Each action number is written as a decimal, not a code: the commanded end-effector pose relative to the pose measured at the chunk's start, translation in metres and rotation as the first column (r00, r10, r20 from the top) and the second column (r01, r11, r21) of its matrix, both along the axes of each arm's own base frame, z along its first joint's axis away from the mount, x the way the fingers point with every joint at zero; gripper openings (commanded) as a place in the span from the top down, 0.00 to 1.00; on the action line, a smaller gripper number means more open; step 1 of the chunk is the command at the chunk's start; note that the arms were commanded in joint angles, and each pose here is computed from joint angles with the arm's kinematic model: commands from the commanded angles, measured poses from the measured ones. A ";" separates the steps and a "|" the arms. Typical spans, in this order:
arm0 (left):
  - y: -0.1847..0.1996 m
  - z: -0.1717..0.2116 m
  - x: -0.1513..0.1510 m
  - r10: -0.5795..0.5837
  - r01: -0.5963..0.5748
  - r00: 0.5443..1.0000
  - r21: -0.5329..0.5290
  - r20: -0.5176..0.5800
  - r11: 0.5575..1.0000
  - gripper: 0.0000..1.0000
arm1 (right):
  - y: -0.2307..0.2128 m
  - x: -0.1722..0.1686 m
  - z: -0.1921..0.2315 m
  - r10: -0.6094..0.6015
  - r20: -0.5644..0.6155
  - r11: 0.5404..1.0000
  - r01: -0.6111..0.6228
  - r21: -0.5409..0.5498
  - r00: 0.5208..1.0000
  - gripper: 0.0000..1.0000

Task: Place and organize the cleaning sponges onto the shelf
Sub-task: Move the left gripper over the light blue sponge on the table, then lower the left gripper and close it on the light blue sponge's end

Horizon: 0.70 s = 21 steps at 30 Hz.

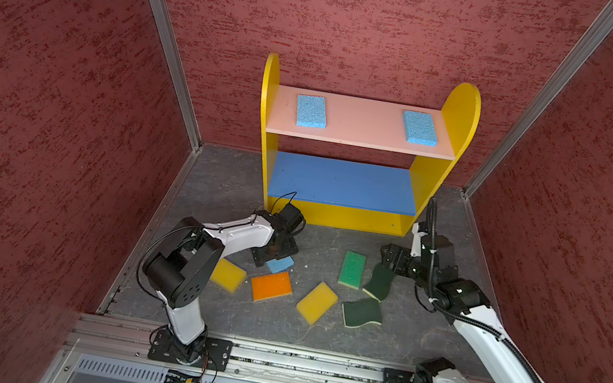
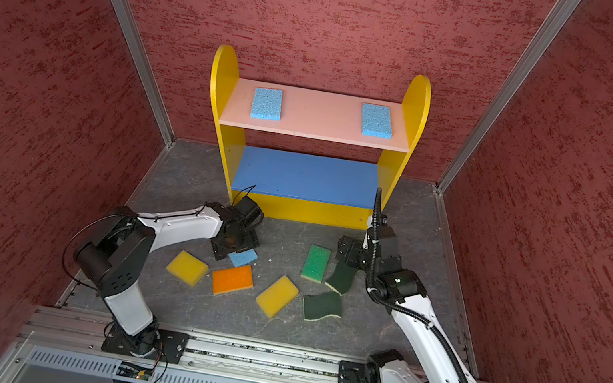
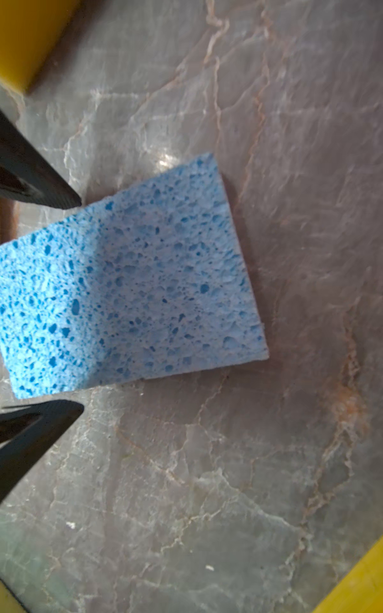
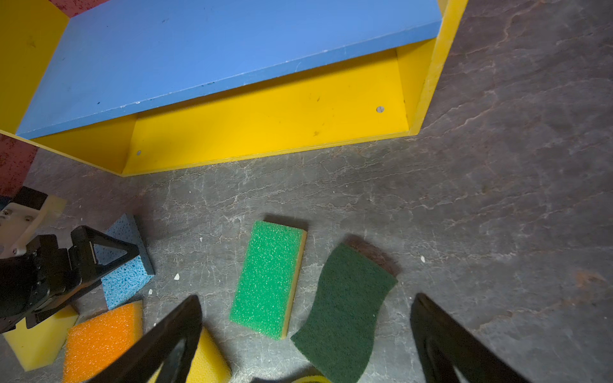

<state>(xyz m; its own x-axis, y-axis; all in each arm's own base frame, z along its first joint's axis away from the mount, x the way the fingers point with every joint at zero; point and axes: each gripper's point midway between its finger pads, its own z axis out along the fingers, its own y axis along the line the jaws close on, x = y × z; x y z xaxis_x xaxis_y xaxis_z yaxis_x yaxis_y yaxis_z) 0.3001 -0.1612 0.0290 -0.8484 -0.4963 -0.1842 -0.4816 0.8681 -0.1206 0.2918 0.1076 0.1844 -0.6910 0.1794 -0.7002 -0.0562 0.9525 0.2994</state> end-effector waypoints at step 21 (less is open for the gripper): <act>-0.044 -0.007 0.013 -0.211 0.212 0.977 0.077 -0.022 0.974 0.22 | -0.006 0.001 0.012 -0.023 0.043 1.000 0.024 -0.019 0.999 0.01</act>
<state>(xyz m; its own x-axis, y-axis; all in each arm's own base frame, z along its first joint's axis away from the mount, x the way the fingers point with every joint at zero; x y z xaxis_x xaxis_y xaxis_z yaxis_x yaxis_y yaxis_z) 0.3096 -0.1996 0.0231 -0.9117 -0.3676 -0.1834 -0.3609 0.9300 -0.0703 0.2918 0.1062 0.1855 -0.6865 0.1807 -0.7044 -0.0524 0.9538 0.2957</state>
